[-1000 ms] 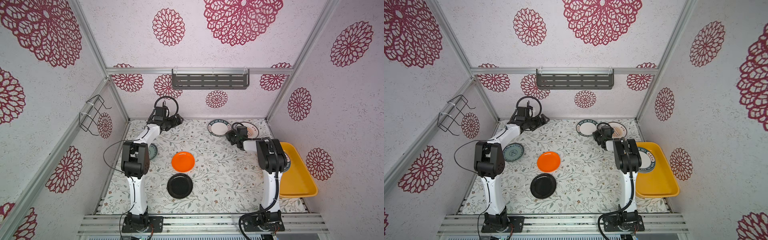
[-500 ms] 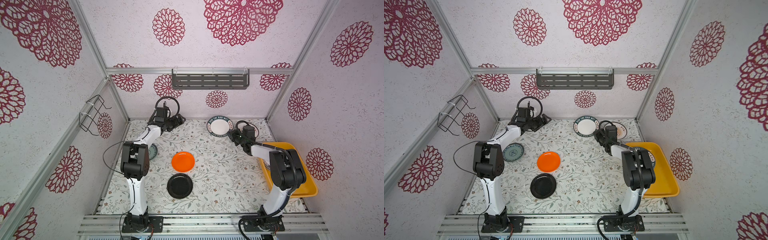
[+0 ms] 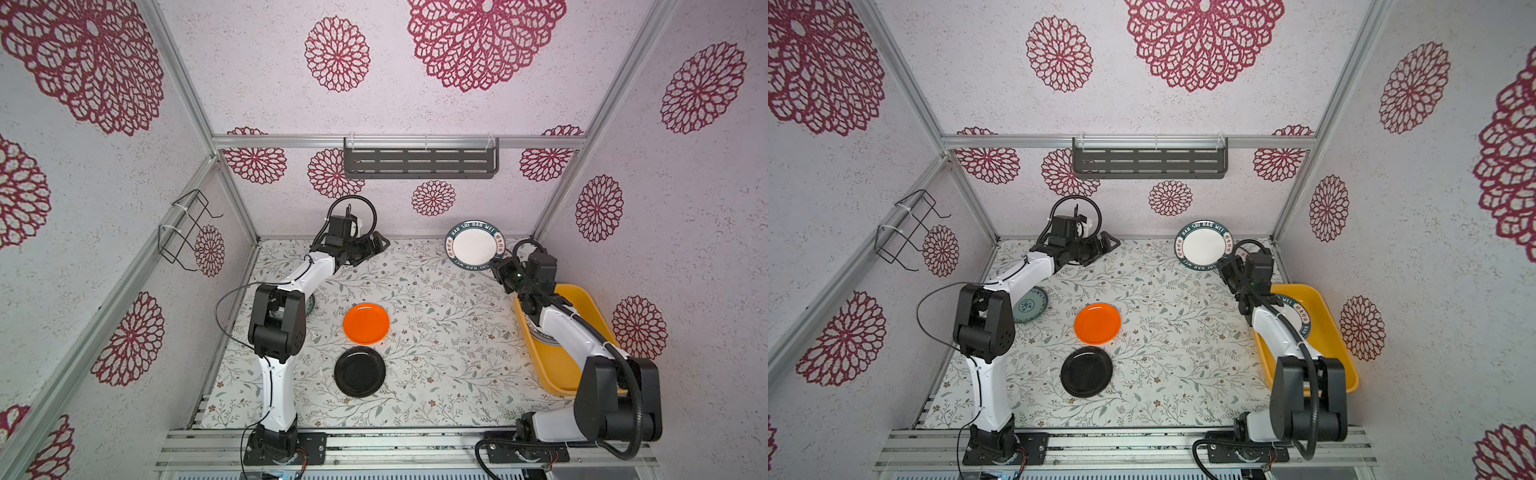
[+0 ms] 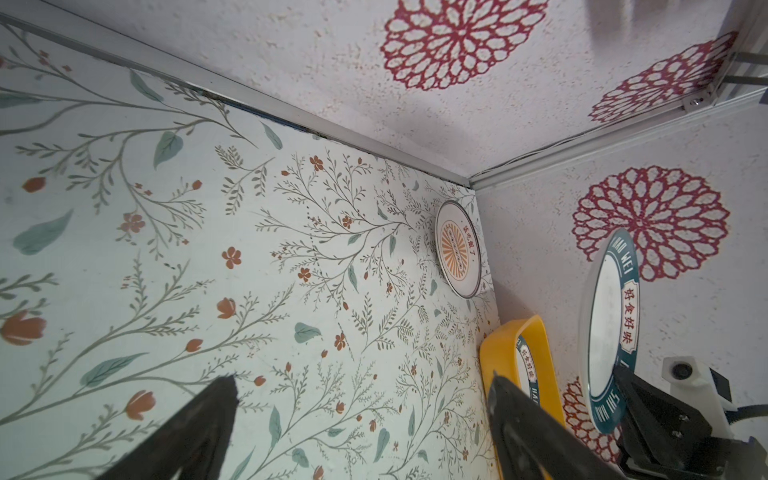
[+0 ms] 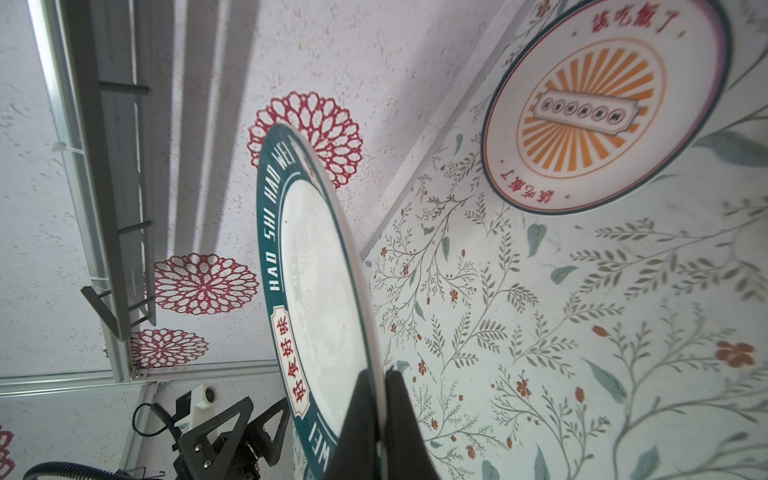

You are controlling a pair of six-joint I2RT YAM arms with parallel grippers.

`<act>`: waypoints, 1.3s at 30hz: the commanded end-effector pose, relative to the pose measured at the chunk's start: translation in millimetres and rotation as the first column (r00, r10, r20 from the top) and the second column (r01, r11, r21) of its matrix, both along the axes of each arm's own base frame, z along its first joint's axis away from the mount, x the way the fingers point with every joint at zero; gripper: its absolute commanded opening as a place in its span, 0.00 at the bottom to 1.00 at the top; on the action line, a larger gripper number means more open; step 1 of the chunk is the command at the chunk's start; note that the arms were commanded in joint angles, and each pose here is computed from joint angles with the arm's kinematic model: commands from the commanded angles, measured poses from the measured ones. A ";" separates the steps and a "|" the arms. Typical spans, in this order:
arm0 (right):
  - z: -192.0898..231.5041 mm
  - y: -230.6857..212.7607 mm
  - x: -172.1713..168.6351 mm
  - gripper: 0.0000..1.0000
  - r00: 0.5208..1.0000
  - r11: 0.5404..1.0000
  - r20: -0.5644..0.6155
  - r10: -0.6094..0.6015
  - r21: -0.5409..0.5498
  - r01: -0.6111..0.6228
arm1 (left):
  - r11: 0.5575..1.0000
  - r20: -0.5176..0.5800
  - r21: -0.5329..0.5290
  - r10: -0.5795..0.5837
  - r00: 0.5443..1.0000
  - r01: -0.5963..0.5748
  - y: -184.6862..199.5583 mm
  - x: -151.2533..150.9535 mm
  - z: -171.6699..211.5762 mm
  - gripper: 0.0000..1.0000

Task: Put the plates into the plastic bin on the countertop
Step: 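Carry the green plate into the yellow bin with the right gripper, then lower the green plate onto the stack in the bin with the right gripper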

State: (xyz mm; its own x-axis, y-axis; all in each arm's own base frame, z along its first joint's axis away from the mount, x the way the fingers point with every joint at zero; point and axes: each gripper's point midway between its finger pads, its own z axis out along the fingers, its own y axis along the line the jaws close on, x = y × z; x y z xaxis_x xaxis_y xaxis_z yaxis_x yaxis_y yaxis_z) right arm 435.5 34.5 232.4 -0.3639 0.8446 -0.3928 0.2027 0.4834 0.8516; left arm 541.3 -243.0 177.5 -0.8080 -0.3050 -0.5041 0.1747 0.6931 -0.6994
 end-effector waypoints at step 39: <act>-87.4 -222.8 -170.0 0.00 0.756 0.820 -0.328 -0.566 -0.131 0.557 | 0.966 0.151 0.149 -0.234 0.960 0.212 -63.4 -43.0 41.9 0.97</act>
